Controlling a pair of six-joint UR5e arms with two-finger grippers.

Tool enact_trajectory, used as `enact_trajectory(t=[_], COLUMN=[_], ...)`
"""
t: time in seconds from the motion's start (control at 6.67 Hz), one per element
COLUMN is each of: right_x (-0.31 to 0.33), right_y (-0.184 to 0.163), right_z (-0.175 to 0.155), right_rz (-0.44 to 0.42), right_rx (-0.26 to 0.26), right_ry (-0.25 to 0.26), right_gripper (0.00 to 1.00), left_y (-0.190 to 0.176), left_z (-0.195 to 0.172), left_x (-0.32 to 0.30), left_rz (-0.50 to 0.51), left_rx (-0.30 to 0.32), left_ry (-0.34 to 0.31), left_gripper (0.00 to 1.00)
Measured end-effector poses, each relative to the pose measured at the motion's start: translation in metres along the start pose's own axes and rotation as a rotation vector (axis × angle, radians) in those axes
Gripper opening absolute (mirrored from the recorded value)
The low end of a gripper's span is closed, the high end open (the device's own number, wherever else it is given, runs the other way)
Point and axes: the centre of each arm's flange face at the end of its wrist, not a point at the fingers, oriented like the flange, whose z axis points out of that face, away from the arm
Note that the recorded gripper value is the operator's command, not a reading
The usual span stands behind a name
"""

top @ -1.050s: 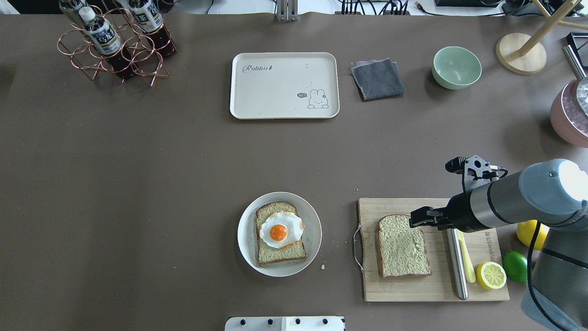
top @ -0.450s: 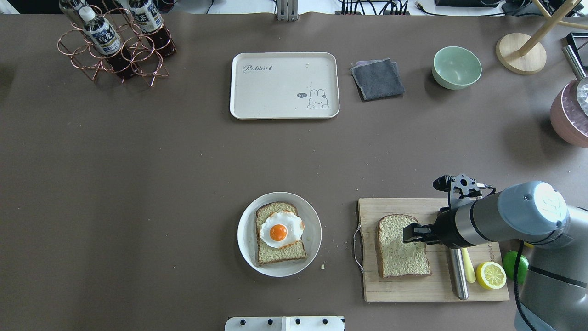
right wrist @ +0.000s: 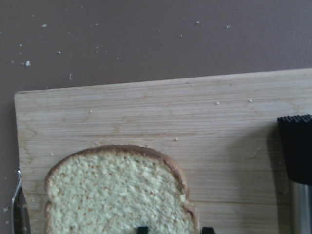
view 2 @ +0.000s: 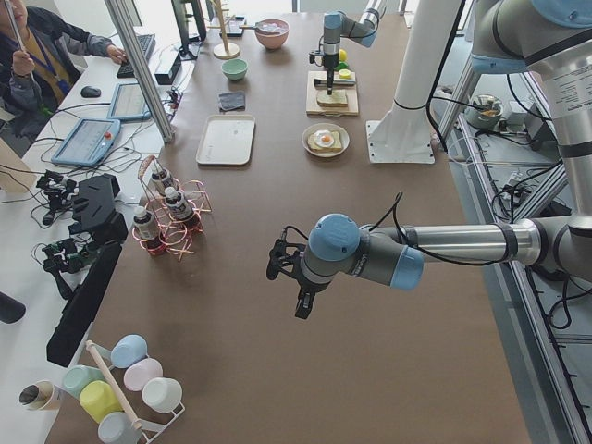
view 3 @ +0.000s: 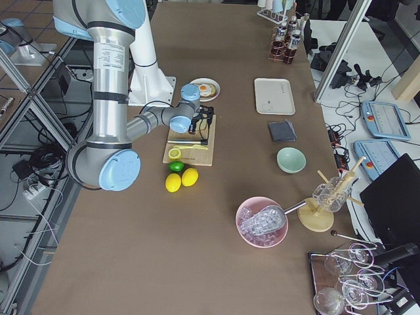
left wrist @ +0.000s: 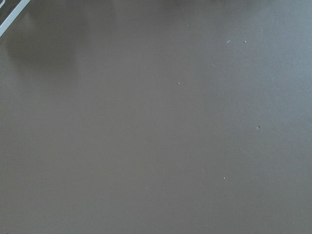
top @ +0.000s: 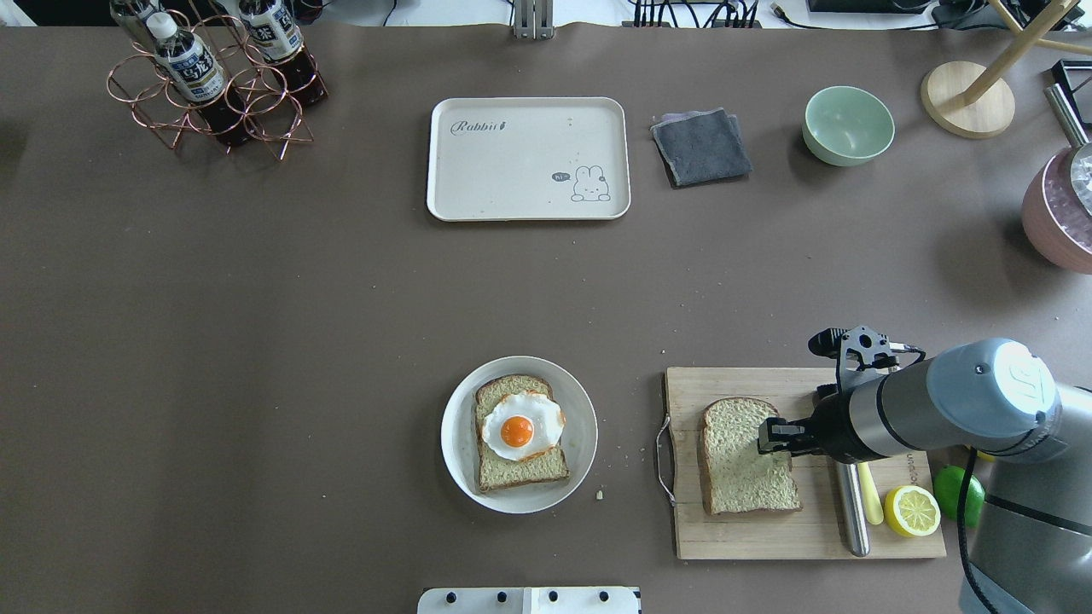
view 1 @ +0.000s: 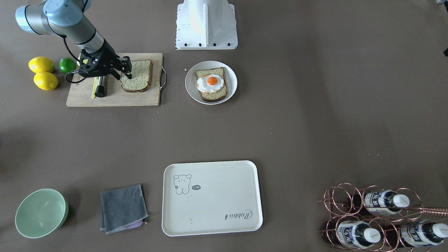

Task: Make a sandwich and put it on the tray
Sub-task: 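Reach the right gripper down and grasp the bread slice on the cutting board, then carry the bread slice with the right gripper onto the egg toast on the plate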

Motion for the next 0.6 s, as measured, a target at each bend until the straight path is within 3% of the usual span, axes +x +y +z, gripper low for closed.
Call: enact_trajectory(t=[0.3,0.6], right_x=[-0.001,-0.011], right_y=[0.001,0.001], right_z=[-0.001,-0.017], right_rz=[-0.001,-0.005], right_rx=[-0.004,-0.026], right_ry=[-0.003,-0.044], right_gripper=[0.00,0.00], left_y=[0.003,0.009], left_z=[0.001,0.002], left_x=[-0.001,-0.003], left_rz=[-0.005,-0.006], left_rx=[-0.003,-0.004], left_ry=[0.002,0.003], left_gripper=[0.98,0.98])
